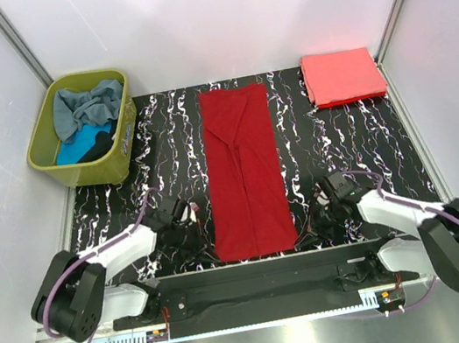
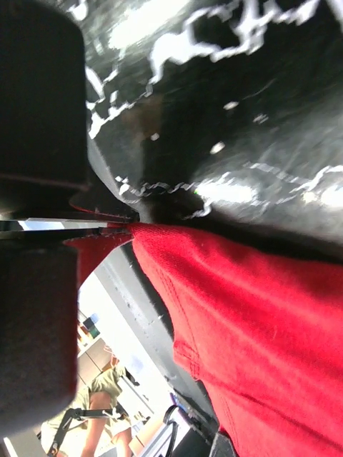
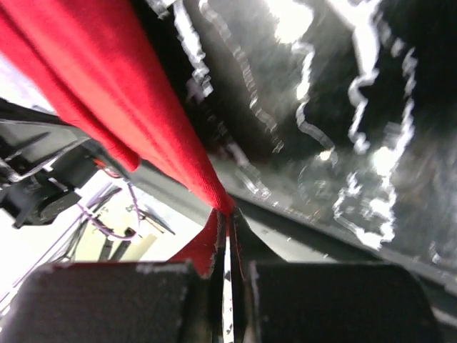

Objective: Fold and stack the t-shirts
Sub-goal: Fold the tshirt

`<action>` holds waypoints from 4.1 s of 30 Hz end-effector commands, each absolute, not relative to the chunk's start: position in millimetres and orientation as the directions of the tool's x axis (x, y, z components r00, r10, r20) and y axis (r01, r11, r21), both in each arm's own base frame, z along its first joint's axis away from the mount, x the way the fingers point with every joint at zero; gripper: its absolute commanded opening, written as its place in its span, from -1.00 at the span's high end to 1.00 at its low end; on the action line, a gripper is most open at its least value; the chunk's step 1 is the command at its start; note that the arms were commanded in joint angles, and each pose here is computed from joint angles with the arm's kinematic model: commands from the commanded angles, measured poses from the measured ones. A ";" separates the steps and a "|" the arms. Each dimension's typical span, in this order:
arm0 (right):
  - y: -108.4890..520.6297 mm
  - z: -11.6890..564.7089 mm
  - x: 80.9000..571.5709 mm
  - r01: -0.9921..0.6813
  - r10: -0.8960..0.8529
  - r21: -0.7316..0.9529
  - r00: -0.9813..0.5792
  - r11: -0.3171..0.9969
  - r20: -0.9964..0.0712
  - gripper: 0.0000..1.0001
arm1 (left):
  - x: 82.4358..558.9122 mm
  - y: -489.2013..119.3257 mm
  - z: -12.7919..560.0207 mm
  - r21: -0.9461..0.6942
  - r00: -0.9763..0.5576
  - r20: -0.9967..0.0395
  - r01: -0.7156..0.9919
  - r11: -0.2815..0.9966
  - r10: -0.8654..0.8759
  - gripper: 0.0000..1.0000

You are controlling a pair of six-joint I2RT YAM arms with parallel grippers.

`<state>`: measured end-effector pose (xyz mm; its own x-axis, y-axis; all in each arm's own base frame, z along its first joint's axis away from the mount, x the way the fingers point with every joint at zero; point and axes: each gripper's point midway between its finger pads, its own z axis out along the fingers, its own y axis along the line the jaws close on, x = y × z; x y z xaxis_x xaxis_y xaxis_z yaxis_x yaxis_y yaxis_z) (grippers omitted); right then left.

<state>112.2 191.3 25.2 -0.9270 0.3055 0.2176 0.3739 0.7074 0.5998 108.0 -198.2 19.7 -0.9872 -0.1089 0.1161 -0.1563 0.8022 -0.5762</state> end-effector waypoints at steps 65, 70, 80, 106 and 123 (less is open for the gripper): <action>159.6 102.4 475.0 0.166 0.249 0.613 -0.967 0.772 -0.051 0.22 | 466.8 -178.9 140.4 -0.538 -0.863 -0.383 -0.082 0.839 -0.330 0.38; 197.7 120.4 448.2 0.121 0.219 0.652 -0.973 0.749 -0.070 0.21 | 429.8 -201.0 138.5 -0.607 -0.880 -0.343 -0.061 0.793 -0.330 0.37; 265.2 88.5 436.9 0.105 0.169 0.736 -0.986 0.669 -0.013 0.32 | 437.3 -258.8 93.4 -0.735 -0.928 -0.234 -0.026 0.677 -0.290 0.42; 220.9 68.1 336.6 0.171 0.143 0.763 -0.984 0.623 0.104 0.55 | 351.4 -239.4 87.6 -0.683 -0.958 -0.252 0.074 0.726 -0.138 0.49; 191.2 7.9 279.7 0.236 0.201 0.624 -0.971 0.745 0.128 0.56 | 258.4 -216.3 9.2 -0.611 -0.991 -0.065 -0.052 0.790 -0.116 0.55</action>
